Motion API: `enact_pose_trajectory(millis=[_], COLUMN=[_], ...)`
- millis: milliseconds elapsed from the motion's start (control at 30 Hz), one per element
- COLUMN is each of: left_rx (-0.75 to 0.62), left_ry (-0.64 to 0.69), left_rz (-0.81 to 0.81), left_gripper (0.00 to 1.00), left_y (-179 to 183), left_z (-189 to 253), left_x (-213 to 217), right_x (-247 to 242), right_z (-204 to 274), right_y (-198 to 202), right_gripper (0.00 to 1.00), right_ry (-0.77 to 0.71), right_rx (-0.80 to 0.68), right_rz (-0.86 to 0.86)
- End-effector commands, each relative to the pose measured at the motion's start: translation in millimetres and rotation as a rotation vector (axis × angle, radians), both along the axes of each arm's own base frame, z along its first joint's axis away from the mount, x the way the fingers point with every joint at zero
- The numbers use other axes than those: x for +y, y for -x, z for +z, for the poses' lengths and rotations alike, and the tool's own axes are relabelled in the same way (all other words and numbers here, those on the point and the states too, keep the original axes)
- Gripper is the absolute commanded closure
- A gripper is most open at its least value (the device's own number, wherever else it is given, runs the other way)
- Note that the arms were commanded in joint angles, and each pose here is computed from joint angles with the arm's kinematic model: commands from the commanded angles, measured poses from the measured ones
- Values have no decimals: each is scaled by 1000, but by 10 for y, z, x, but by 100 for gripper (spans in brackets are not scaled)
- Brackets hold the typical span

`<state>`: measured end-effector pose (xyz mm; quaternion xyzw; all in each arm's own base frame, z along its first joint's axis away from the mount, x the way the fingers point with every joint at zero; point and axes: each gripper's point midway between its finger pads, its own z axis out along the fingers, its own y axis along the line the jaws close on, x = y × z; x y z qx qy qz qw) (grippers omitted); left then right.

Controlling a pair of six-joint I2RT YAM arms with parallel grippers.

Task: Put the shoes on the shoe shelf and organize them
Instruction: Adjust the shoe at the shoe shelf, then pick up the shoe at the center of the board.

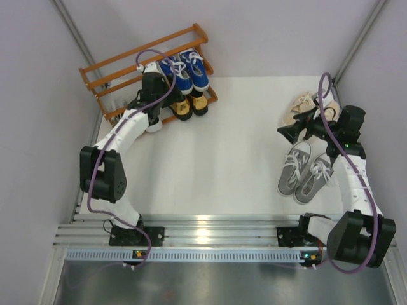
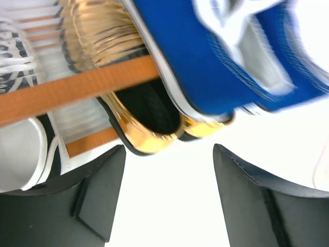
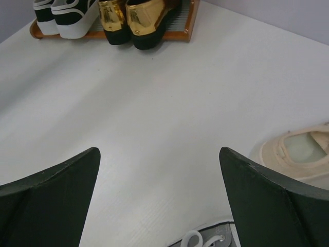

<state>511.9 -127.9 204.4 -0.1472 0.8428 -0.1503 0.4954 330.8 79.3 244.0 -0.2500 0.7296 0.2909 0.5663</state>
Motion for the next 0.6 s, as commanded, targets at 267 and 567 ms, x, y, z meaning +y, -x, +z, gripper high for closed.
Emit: enact_pose_trajectory(millis=[267, 567], left_rx=[-240, -444], left_ry=[-9, 4], left_rz=[-210, -403], left_gripper=[23, 15], left_y=[1024, 2302], left_z=[857, 779], left_x=[75, 49], right_x=[-650, -1187], right_z=[268, 172], right_y=[-147, -468], right_gripper=[0, 0], right_ry=[105, 47], right_rx=[25, 312], right_rz=[-312, -581])
